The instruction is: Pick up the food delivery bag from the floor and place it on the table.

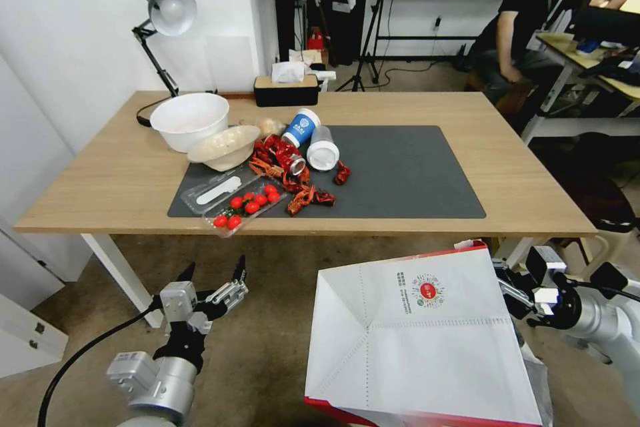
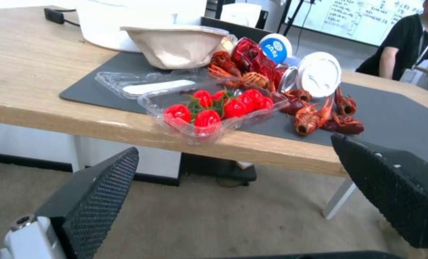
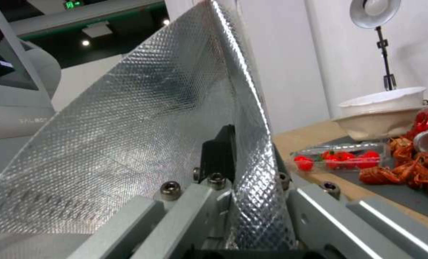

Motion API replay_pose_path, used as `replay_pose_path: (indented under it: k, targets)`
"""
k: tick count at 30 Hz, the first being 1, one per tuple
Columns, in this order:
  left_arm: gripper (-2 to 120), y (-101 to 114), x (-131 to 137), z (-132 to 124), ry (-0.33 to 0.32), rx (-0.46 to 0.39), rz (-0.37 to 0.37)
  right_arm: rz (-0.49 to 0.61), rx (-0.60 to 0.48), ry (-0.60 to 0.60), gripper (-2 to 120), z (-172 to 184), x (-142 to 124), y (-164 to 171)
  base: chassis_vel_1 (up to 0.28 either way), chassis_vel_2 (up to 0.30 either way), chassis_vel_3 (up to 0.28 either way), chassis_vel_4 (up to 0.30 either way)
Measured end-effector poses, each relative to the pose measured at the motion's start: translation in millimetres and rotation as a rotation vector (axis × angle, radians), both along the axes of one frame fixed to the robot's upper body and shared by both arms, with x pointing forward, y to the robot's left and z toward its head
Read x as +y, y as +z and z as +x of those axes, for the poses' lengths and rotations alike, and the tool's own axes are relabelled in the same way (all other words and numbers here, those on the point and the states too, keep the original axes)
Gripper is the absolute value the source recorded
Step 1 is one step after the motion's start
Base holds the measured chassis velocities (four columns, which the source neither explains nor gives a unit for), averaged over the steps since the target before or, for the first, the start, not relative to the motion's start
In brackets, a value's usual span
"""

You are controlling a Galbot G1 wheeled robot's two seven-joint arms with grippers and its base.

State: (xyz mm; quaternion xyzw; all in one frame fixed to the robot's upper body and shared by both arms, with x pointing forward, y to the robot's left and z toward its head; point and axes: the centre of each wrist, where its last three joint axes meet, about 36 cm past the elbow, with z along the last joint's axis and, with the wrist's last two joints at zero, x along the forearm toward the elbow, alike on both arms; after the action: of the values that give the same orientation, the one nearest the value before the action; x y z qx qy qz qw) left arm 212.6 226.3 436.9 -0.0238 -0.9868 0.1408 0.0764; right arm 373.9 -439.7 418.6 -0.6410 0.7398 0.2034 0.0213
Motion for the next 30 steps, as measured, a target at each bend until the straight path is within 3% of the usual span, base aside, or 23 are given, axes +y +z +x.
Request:
replay_pose_path:
  k: [10,21,30]
  targets:
    - [100,1.7,-1.2,0.3,-0.006,-0.01,-0.025,0.01,-0.002,-0.02,0,-6.3,-1.2,2.5,0.0,0.0,0.0,0.0]
    - [100,2.5,2.7,-0.8,0.01,-0.021,-0.024,0.009,-0.049,-0.124,0,-9.0,-32.0,54.2,0.0,0.0,0.0,0.0]
    - [100,2.2,4.3,-0.5,-0.001,-0.02,-0.017,0.064,-0.077,-0.26,0,-15.3,-35.6,94.7,0.0,0.0,0.0,0.0]
